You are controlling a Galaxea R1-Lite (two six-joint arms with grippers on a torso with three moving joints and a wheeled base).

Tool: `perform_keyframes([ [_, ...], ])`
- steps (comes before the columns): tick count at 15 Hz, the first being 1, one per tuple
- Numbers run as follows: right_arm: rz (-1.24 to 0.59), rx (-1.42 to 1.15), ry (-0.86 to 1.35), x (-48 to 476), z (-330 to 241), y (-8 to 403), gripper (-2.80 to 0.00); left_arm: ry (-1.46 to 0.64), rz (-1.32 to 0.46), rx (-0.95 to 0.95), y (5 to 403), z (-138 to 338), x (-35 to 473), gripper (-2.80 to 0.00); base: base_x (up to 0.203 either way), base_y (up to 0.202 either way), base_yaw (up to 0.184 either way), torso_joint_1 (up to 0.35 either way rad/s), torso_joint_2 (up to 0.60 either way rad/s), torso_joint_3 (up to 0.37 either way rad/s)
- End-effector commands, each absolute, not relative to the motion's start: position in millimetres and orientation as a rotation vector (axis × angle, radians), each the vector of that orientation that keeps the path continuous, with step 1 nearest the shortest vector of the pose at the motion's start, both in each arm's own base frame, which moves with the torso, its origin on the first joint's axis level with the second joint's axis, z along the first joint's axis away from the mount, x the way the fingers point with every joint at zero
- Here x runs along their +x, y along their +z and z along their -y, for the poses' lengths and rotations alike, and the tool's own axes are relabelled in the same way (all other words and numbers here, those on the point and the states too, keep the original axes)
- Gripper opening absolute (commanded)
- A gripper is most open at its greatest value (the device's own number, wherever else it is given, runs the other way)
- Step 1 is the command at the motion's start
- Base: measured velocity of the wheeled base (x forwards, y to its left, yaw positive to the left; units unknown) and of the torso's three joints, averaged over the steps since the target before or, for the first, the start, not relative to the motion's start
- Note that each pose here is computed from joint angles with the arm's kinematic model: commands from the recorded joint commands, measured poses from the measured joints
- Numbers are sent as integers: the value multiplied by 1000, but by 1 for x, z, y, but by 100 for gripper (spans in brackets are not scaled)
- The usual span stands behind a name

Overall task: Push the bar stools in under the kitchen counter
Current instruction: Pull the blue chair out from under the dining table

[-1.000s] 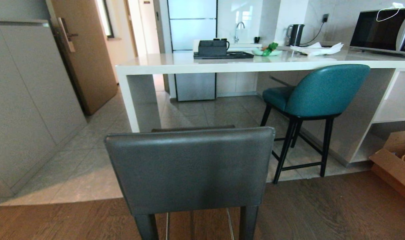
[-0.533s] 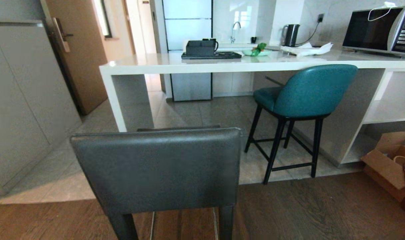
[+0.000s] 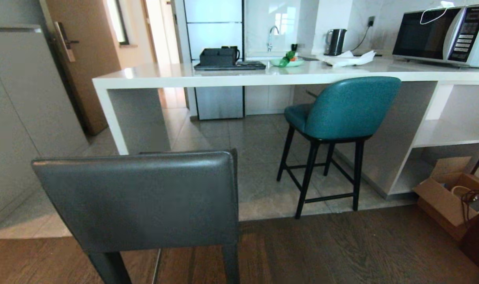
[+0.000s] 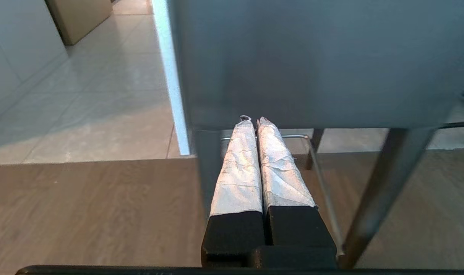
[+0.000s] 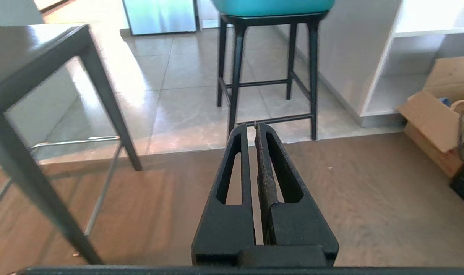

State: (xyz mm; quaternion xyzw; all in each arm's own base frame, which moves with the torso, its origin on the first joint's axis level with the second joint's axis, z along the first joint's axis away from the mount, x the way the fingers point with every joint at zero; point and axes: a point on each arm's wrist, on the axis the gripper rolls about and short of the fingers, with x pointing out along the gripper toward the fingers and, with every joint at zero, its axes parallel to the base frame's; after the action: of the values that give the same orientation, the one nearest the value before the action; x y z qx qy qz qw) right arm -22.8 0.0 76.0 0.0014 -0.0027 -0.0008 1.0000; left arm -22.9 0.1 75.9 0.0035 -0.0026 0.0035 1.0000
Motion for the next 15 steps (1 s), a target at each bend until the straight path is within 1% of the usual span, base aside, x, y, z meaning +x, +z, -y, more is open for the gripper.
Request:
perform_keyframes([
  [1, -1, 3, 0, -22, 0, 75, -280, 8, 2, 8, 75, 0, -23, -280, 0, -147, 10, 5, 0, 2],
  [2, 0, 3, -2, -22, 0, 75, -280, 8, 2, 6, 75, 0, -23, -280, 0, -88, -1, 2, 4, 2],
  [15, 0, 3, 0, -22, 0, 75, -280, 7, 2, 6, 75, 0, -23, -280, 0, 0, 0, 0, 0, 0],
])
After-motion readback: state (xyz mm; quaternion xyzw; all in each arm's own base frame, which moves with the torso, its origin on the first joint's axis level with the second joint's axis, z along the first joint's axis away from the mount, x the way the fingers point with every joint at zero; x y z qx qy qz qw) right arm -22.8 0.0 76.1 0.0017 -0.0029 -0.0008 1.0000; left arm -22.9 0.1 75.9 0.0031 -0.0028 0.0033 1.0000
